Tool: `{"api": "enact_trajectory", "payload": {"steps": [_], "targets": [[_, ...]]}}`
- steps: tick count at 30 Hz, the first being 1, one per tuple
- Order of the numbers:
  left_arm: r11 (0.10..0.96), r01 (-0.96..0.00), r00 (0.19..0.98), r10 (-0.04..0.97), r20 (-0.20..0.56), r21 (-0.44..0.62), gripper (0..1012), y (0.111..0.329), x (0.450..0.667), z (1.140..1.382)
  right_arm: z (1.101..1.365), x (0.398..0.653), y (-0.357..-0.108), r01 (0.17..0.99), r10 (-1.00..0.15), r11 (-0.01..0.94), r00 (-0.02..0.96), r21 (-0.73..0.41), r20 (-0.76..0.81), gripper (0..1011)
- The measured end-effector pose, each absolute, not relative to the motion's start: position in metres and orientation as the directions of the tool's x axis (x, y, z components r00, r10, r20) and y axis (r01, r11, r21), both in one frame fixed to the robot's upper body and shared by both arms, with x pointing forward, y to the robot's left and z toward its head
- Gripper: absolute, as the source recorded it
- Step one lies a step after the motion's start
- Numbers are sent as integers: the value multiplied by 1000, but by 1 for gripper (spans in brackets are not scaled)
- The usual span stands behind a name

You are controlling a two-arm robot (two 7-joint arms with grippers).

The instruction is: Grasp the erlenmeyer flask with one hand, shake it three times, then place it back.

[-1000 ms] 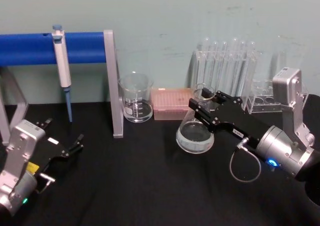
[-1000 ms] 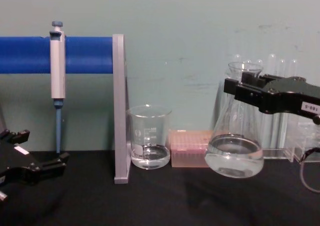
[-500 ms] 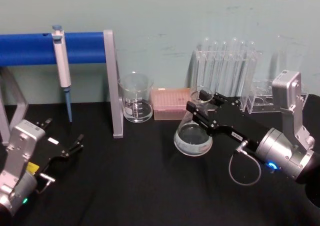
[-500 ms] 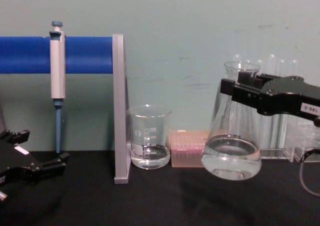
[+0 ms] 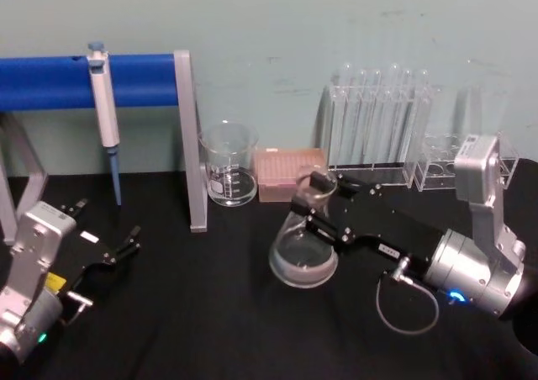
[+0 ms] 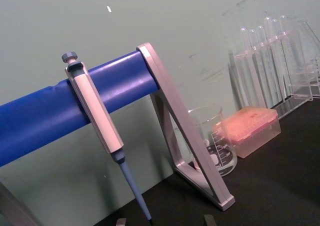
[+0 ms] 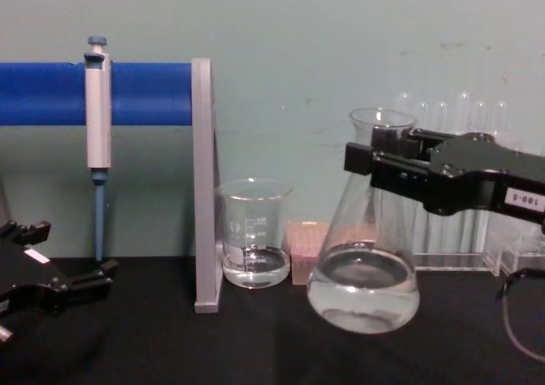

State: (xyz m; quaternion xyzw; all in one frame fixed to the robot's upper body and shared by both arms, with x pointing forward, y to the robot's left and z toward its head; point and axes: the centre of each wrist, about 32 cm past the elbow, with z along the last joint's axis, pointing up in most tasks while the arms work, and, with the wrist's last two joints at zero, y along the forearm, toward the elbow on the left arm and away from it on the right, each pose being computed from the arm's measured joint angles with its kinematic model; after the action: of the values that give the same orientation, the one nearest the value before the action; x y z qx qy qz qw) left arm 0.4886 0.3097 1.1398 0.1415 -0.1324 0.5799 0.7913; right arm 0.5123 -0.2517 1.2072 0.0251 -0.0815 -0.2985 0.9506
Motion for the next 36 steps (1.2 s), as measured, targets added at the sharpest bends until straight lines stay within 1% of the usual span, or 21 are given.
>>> {"api": "enact_trajectory", "payload": {"steps": [3, 9, 19, 27, 36], "targets": [[287, -955, 292, 880, 374, 70, 1001, 310, 489, 1140, 1208, 511, -251, 520, -529, 848, 836, 97, 143, 465], [287, -955, 292, 880, 374, 70, 1001, 310, 489, 1140, 1208, 509, -250, 463, -472, 881, 870, 98, 144, 465], [287, -955, 292, 880, 374, 70, 1001, 310, 489, 1140, 1209, 509, -249, 428, -439, 898, 887, 102, 141, 465], [287, -955, 292, 880, 374, 70, 1001, 310, 489, 1140, 1208, 510, -251, 438, -449, 893, 884, 106, 130, 465], [287, -955, 292, 880, 374, 70, 1001, 310, 489, 1140, 1208, 512, -254, 506, -517, 855, 847, 113, 121, 465]]}}
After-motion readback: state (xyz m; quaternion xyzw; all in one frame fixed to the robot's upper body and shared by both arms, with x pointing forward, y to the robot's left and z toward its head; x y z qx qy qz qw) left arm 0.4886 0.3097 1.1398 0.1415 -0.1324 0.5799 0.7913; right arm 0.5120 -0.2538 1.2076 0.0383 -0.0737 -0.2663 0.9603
